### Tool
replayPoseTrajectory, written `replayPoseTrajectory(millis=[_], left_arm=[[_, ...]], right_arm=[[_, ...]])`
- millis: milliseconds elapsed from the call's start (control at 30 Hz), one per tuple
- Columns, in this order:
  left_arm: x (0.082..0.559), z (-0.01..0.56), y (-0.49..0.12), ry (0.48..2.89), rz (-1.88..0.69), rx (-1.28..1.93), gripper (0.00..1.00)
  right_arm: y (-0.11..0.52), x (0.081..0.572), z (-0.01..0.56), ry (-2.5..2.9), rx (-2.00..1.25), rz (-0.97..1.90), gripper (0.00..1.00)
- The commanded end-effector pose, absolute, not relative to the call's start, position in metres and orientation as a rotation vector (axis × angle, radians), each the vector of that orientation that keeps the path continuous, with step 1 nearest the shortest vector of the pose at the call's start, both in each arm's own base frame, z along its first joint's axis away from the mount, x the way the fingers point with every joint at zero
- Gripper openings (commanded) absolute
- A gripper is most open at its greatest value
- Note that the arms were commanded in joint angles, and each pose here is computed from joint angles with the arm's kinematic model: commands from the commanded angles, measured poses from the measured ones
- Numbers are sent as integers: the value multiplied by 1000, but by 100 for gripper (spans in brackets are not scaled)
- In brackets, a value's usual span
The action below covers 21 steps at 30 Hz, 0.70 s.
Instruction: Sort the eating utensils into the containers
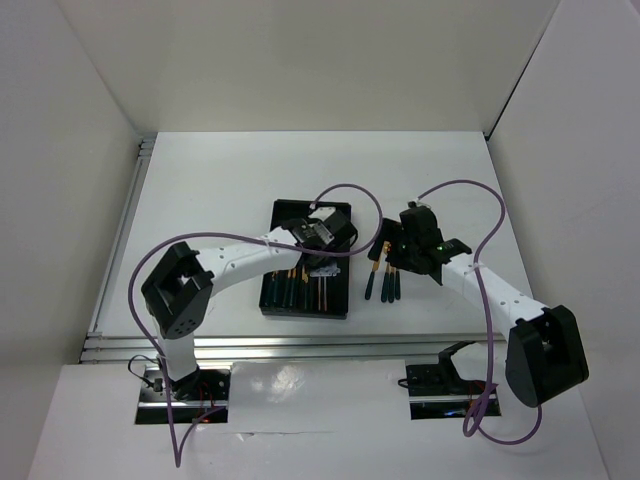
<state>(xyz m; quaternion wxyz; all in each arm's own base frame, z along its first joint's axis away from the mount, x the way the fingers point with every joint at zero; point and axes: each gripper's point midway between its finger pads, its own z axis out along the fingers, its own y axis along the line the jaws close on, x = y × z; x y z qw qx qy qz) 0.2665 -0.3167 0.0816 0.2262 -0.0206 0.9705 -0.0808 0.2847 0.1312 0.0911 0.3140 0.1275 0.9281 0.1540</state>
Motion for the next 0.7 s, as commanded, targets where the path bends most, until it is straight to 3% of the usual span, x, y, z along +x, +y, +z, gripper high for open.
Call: replayPoseTrajectory(millis=[0,200,400,667], left_arm=[[277,115,-316,2611,-238,-7,35],[302,129,-256,2609,-299,-128,35],[312,132,-180,2560,-243,-258,46],[317,109,-159,2565,-217,-222,52]], right_arm=[[135,294,99,2412,294,430,95],[159,297,98,2434,193,393,91],[172,301,92,2463,155,366,89],[178,318,102,2454,170,328,87]])
